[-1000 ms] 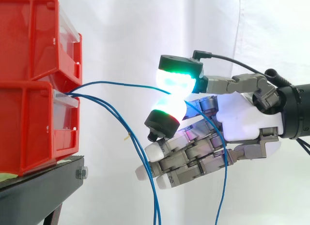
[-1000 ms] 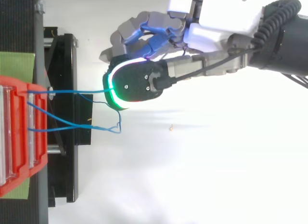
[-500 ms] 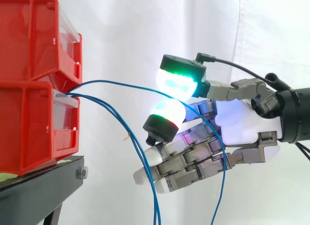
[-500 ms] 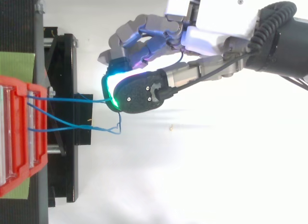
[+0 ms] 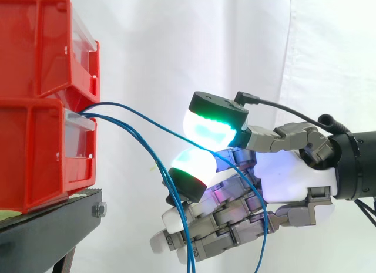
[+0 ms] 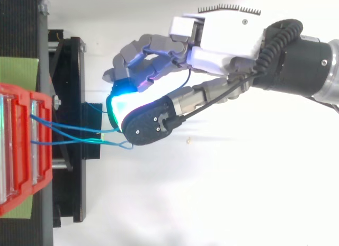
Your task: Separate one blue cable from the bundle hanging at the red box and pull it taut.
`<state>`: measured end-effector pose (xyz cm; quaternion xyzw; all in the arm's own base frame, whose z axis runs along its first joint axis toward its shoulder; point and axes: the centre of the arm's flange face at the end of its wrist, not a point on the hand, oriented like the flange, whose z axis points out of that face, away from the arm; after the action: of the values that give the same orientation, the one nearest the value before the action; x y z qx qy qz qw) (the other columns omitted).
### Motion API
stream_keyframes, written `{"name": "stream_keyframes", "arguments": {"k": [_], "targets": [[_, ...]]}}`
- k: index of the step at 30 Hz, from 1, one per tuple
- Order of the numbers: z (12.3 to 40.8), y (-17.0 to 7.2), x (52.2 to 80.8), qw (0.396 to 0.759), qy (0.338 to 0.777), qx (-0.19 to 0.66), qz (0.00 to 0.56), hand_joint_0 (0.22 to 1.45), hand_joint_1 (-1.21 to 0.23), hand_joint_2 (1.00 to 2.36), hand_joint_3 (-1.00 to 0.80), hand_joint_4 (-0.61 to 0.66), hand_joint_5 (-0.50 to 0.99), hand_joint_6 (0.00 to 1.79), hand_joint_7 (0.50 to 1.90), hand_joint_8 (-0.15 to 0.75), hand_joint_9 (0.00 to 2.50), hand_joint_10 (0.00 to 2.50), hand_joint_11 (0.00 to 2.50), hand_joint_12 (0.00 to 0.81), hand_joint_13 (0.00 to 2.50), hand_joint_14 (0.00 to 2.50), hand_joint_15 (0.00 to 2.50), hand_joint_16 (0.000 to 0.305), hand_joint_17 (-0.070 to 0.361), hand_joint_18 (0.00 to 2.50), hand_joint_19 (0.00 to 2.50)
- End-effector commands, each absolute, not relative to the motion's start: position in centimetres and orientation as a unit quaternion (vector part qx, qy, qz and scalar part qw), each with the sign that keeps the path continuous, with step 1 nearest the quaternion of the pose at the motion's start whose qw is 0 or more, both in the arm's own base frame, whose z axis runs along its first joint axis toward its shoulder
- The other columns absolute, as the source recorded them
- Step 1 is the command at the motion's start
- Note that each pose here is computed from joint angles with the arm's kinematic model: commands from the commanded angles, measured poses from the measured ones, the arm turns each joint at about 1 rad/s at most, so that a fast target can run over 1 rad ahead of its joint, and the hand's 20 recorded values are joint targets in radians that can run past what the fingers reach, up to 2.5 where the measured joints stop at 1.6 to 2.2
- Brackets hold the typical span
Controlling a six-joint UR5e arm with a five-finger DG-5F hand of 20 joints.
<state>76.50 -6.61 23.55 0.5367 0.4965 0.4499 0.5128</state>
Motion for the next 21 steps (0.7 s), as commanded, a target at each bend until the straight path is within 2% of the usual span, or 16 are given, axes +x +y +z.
{"name": "stream_keyframes", "arguments": {"k": [1,6,12,16,21], "targets": [[23.49,-6.56,76.50,0.513,0.497,0.537,0.449,0.70,-0.88,1.00,-0.50,0.22,-0.19,0.90,1.22,0.327,0.75,0.02,0.49,0.340,0.38,0.00,0.00,0.036,0.081,0.29,0.00],[23.50,-6.56,76.51,0.513,0.496,0.537,0.450,0.67,-0.85,1.00,-0.50,0.22,-0.19,0.90,1.23,0.335,0.76,0.01,0.48,0.339,0.39,0.00,0.00,0.036,0.080,0.29,0.00],[23.49,-6.56,76.50,0.513,0.497,0.537,0.449,0.69,-0.80,1.00,-0.50,0.16,-0.19,0.90,1.36,0.339,0.77,0.02,0.48,0.338,0.40,0.00,0.00,0.036,0.080,0.30,0.00],[23.46,-6.58,76.46,0.512,0.497,0.538,0.448,0.71,-0.81,1.01,-0.41,0.13,-0.19,0.91,1.46,0.338,0.78,0.02,0.48,0.336,0.41,0.00,0.00,0.036,0.081,0.31,0.00],[23.67,-6.57,76.27,0.509,0.501,0.539,0.446,0.69,-0.81,1.02,-0.30,0.14,-0.19,0.93,1.51,0.347,0.82,0.01,0.49,0.334,0.42,0.00,0.00,0.036,0.080,0.32,0.00]]}}
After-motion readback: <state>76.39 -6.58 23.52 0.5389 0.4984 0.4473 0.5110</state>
